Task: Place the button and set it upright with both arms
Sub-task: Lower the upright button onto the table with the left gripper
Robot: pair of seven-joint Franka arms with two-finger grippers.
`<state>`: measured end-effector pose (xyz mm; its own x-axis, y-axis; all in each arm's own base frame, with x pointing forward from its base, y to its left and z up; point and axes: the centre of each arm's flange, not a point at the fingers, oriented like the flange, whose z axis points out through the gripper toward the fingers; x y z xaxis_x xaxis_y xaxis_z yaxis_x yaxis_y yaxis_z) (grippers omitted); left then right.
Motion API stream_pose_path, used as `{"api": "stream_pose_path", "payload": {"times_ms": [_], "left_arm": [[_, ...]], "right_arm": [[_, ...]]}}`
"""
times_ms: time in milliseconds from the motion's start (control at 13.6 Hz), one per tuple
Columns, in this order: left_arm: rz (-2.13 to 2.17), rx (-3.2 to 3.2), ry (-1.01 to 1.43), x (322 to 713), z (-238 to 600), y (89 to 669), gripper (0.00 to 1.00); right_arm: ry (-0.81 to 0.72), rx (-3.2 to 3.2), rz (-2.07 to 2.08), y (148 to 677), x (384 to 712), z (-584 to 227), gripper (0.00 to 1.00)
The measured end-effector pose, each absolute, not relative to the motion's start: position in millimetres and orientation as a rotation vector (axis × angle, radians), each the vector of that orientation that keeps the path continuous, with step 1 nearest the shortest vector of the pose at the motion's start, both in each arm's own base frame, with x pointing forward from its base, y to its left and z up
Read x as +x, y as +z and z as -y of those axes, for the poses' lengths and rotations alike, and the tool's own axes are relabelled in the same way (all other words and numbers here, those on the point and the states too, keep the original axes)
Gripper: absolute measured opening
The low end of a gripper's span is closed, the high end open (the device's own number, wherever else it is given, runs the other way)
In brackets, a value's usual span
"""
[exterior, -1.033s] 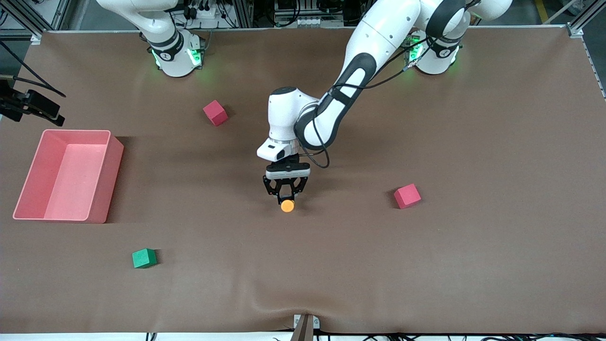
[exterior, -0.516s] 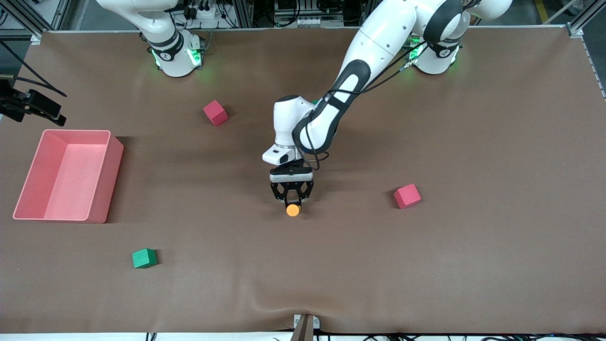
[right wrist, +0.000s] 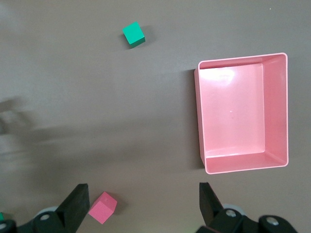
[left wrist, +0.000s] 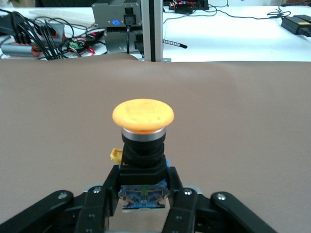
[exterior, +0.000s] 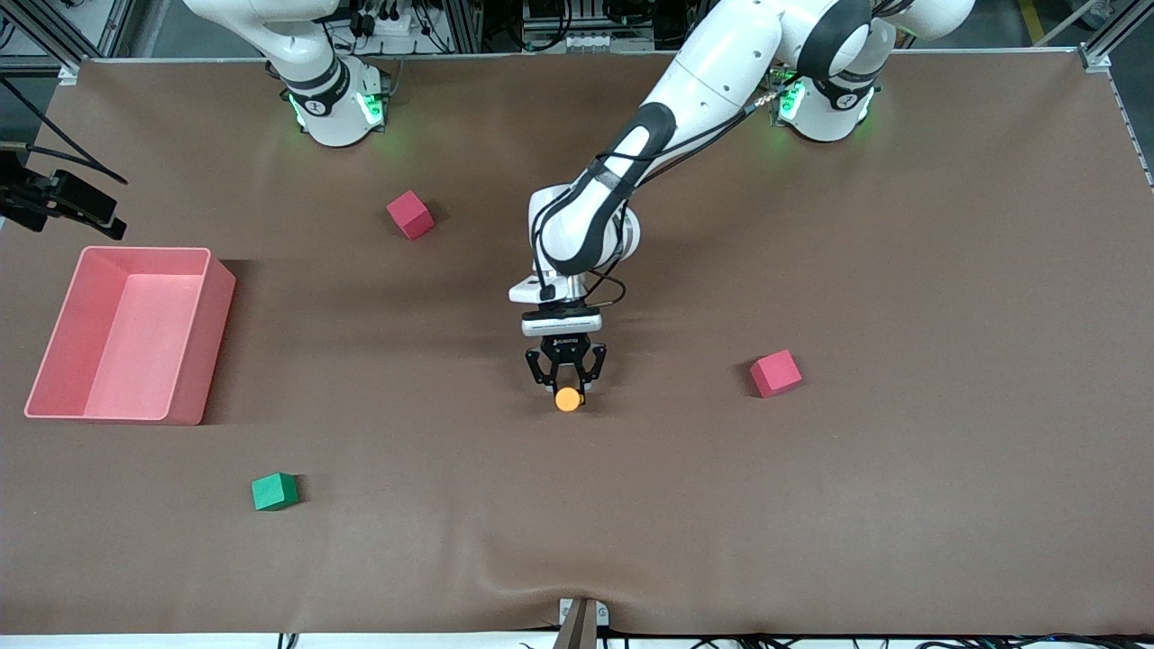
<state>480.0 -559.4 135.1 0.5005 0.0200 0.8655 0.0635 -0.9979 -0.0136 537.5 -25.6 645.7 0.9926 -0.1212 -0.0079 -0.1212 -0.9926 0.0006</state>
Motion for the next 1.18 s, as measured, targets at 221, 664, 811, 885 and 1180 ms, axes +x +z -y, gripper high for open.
{"api": "stream_pose_path", "payload": {"times_ms": [221, 664, 811, 885, 1180], "left_arm": [[0.074, -2.633, -1.569, 473, 553, 112, 0.42], [0.069, -2.625, -1.565, 471, 551, 103, 0.42], [0.069, -2.626, -1.566, 471, 551, 103, 0.58], [0.069, -2.626, -1.566, 471, 551, 103, 0.67], [0.077, -2.633, -1.563, 469, 553, 103, 0.77]], "right_arm": [[-0.013, 3.136, 0.192, 646, 537, 26, 1.00], [-0.016, 3.136, 0.194, 645, 537, 27, 1.00], [-0.017, 3.136, 0.194, 645, 537, 27, 1.00], [-0.018, 3.136, 0.194, 645, 537, 27, 1.00], [-0.018, 3.136, 0.194, 645, 537, 27, 1.00]]}}
